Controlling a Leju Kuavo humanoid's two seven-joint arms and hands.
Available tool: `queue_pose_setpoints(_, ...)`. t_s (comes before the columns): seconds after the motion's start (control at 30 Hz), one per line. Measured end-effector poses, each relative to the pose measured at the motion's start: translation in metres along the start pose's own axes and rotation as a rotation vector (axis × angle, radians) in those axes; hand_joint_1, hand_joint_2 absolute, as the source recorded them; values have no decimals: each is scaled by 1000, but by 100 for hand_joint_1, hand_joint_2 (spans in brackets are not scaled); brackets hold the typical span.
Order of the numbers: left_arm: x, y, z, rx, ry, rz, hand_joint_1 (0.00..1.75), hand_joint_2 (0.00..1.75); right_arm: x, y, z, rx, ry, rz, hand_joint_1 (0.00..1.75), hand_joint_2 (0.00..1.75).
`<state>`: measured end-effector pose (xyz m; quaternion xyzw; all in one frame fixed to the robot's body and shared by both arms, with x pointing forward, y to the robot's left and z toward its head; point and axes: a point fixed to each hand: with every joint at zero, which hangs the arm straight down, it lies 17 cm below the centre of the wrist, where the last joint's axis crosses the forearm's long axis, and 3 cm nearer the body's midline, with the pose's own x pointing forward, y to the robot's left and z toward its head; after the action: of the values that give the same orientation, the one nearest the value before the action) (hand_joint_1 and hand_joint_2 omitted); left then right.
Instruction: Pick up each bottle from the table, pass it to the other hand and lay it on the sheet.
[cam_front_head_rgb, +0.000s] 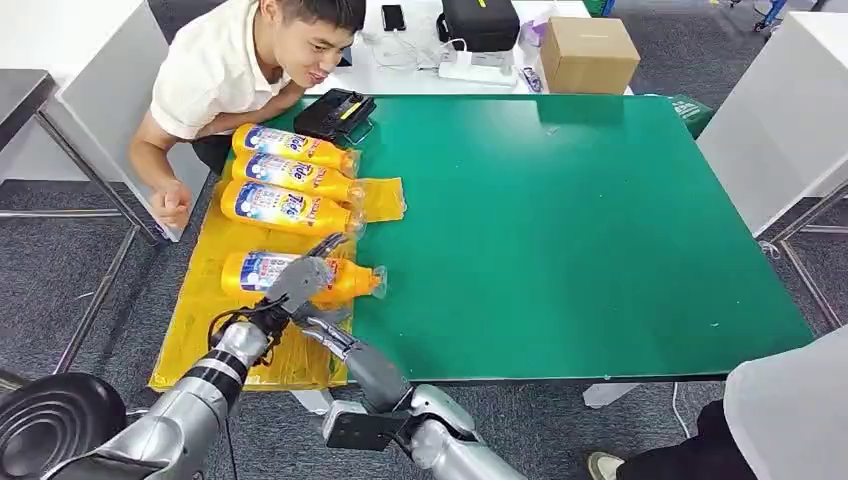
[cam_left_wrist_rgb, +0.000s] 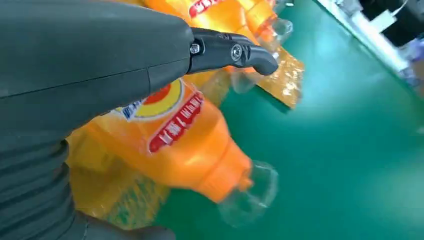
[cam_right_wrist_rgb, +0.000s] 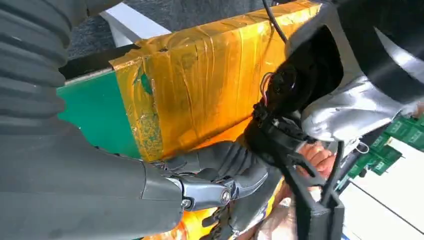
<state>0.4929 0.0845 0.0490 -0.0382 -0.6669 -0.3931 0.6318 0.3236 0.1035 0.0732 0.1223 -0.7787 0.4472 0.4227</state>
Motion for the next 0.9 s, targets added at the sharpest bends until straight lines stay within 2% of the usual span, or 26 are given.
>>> queue_pose_setpoints(0.13, 17, -8, 6, 29, -65, 156, 0, 175, -1, 1, 1, -2, 1, 1, 0, 175)
queue_pose_setpoints(0.27, 41, -2, 17, 114, -148, 485, 0, 175, 0, 2, 1, -8, -4, 9, 0, 175)
queue_pose_setpoints(0.33, 46, 0, 25, 153, -170, 585, 0, 175, 3, 2, 0, -10, -12, 13, 0, 175)
queue_pose_setpoints(0.6, 56, 10, 50, 279, -221, 714, 0, 175, 15, 6, -2, -3, -48, 26, 0, 175)
queue_pose_setpoints(0.77, 59, 17, 54, 332, -223, 868, 0, 175, 26, 10, -5, 10, -80, 37, 0, 175)
queue_pose_setpoints(0.9, 62, 18, 59, 350, -234, 910, 0, 175, 30, 12, -4, 11, -91, 39, 0, 175)
